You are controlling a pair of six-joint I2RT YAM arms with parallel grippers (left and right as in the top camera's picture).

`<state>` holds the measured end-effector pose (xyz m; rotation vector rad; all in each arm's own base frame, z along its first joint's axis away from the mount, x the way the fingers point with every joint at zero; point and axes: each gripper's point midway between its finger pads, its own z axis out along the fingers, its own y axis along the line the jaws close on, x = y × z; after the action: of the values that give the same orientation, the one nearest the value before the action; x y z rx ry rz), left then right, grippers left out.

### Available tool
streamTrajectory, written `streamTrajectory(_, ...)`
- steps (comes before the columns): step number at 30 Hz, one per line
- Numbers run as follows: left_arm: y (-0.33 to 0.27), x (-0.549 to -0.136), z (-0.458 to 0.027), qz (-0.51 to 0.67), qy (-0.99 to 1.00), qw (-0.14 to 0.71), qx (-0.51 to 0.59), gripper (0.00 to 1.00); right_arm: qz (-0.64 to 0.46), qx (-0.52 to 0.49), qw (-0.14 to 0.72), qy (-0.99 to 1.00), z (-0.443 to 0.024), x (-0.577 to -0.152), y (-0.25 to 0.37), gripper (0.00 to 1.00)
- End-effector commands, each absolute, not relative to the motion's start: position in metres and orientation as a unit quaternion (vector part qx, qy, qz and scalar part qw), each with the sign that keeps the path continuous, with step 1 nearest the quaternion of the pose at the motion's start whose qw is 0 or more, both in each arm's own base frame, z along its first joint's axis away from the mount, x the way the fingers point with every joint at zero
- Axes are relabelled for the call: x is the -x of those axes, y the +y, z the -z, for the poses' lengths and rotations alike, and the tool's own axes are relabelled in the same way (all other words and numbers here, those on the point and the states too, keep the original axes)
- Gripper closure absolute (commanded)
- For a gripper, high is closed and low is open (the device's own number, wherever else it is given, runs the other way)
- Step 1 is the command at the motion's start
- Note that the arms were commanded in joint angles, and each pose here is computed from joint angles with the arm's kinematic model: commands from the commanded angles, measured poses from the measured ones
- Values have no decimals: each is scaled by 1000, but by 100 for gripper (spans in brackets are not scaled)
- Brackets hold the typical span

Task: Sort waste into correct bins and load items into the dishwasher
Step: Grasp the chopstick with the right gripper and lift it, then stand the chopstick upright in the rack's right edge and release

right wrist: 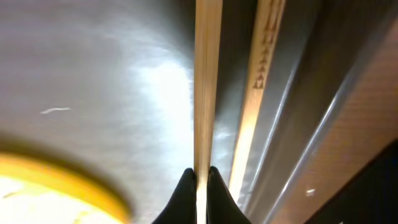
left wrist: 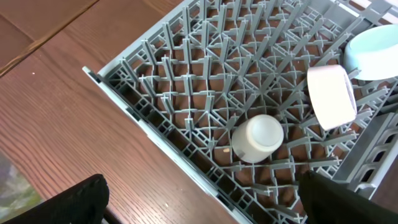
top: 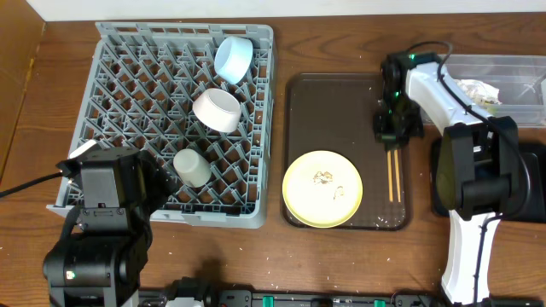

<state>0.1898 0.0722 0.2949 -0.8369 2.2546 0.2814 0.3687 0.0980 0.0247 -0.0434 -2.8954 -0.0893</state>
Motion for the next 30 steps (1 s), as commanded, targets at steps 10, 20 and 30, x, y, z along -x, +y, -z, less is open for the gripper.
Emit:
streamTrajectory(10,74,-189,-298,-112,868,356,327,2,396,18,-56,-917,-169,-462,297,99)
streamTrajectory(20,74,-189,-298,-113,868,356,327,2,376,-26,-111,-920,-165,-428,408,98)
streamTrajectory(30,74,-189,-298,-112,868,356,327,2,337,-25,-124,-933,-155,-426,404,98)
